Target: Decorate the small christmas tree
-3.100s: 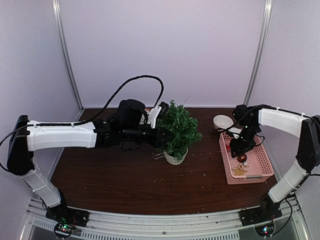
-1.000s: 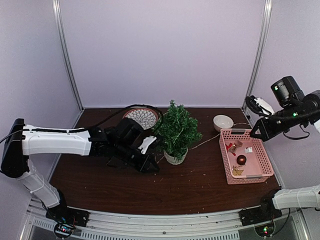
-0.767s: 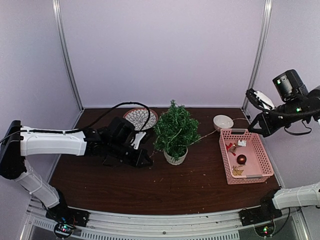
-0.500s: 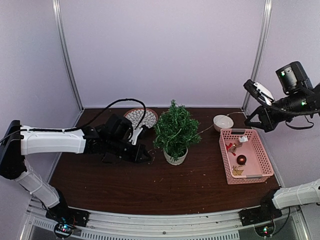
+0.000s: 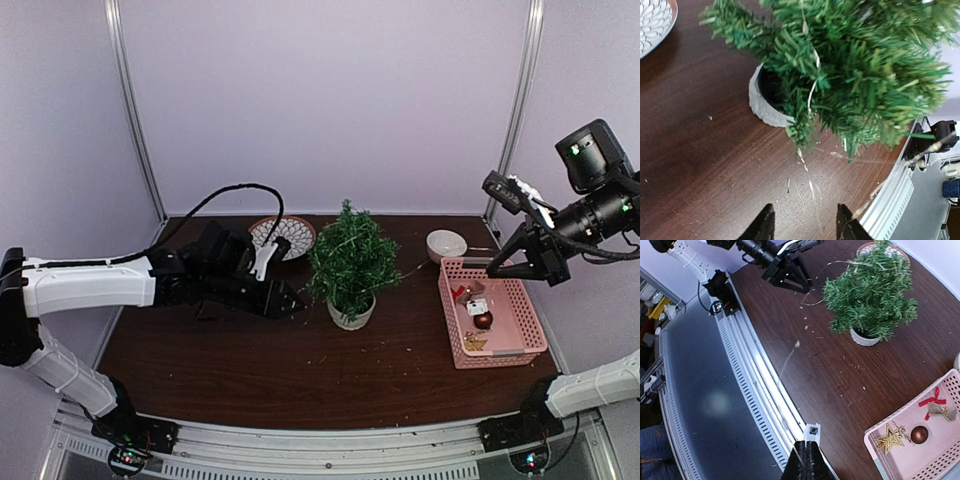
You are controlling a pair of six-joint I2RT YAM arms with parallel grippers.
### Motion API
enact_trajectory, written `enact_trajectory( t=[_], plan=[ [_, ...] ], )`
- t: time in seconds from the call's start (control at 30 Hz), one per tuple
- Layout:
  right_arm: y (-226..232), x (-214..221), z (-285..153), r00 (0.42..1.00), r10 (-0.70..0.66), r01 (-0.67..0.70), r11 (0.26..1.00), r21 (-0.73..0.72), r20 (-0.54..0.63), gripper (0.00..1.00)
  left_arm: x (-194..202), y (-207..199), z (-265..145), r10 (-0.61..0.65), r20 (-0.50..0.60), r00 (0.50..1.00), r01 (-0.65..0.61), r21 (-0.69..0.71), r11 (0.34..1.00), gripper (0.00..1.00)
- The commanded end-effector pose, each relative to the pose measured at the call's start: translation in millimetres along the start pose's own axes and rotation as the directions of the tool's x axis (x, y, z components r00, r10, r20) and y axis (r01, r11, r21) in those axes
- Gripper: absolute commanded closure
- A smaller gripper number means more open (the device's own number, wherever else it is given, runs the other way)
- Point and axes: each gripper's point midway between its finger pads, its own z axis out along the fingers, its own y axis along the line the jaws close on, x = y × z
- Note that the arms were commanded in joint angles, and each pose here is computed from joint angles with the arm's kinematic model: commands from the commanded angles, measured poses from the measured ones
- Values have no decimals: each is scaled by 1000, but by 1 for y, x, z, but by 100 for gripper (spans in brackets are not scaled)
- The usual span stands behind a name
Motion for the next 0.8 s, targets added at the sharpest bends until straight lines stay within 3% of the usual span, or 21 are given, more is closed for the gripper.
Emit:
enact_trajectory(
  t=[0.0, 0.37, 0.6, 0.77],
  plan=[
    [27, 4, 4, 998, -58, 53, 993, -108, -39, 100, -6, 1, -14, 39, 65, 997, -39, -4, 999, 54],
    [76, -22, 43, 953, -292, 268, 938, -221, -83, 100, -1, -9, -67, 169, 192, 967, -175, 14, 984, 35],
    [89, -41, 54, 931, -358, 329, 907, -263, -69, 100, 8, -14, -109, 347, 267, 899, -347, -49, 936, 24],
    [97, -50, 65, 916, -396, 364, 886, -286, -60, 100, 10, -27, -118, 500, 249, 829, -490, -107, 865, 26]
  ],
)
